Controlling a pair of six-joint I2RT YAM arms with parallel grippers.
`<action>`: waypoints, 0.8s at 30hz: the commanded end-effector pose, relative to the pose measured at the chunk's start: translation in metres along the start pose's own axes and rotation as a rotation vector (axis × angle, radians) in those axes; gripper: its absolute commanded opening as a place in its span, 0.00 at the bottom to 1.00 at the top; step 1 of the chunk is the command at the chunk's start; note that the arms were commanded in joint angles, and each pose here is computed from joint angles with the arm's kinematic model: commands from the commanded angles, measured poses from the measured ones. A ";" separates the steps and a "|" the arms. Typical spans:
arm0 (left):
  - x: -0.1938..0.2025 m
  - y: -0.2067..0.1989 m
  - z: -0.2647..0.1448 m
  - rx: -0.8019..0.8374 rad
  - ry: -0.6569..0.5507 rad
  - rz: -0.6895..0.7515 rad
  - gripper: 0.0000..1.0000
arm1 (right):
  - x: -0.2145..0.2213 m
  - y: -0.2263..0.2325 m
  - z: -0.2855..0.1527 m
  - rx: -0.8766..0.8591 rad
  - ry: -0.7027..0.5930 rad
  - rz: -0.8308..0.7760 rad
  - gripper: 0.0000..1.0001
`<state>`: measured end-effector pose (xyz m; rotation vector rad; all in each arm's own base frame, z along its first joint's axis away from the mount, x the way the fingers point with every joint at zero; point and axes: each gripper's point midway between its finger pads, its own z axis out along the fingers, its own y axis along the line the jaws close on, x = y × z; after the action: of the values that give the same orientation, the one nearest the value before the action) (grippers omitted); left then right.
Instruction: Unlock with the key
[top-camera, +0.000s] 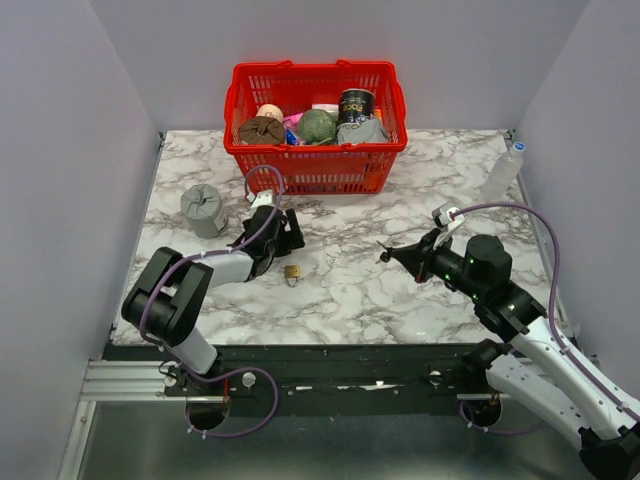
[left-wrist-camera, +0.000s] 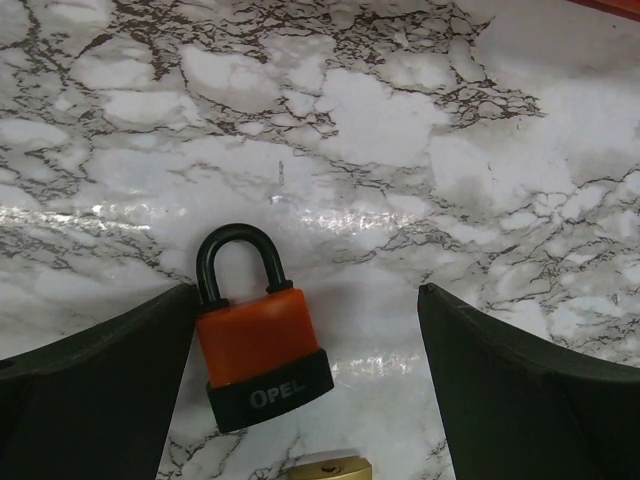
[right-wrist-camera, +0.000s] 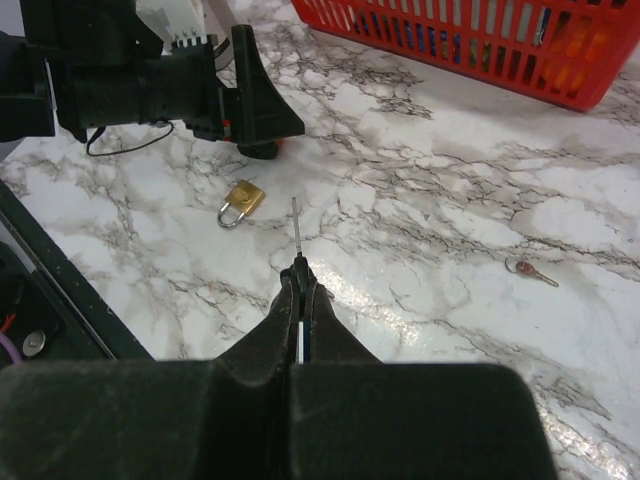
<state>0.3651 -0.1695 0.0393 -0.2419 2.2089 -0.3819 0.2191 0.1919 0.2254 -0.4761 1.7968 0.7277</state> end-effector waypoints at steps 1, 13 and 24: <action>0.002 -0.008 0.006 0.038 0.030 0.028 0.99 | 0.004 -0.004 0.001 0.014 0.009 0.002 0.01; -0.014 0.006 -0.018 -0.023 -0.023 0.083 0.99 | 0.010 -0.007 0.005 0.020 0.031 -0.017 0.01; 0.001 0.017 -0.039 -0.059 0.003 0.076 0.97 | 0.013 -0.006 0.008 0.014 0.056 -0.016 0.01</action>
<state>0.3468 -0.1524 0.0706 -0.1849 2.1792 -0.3240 0.2241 0.1944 0.2108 -0.4962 1.8457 0.7077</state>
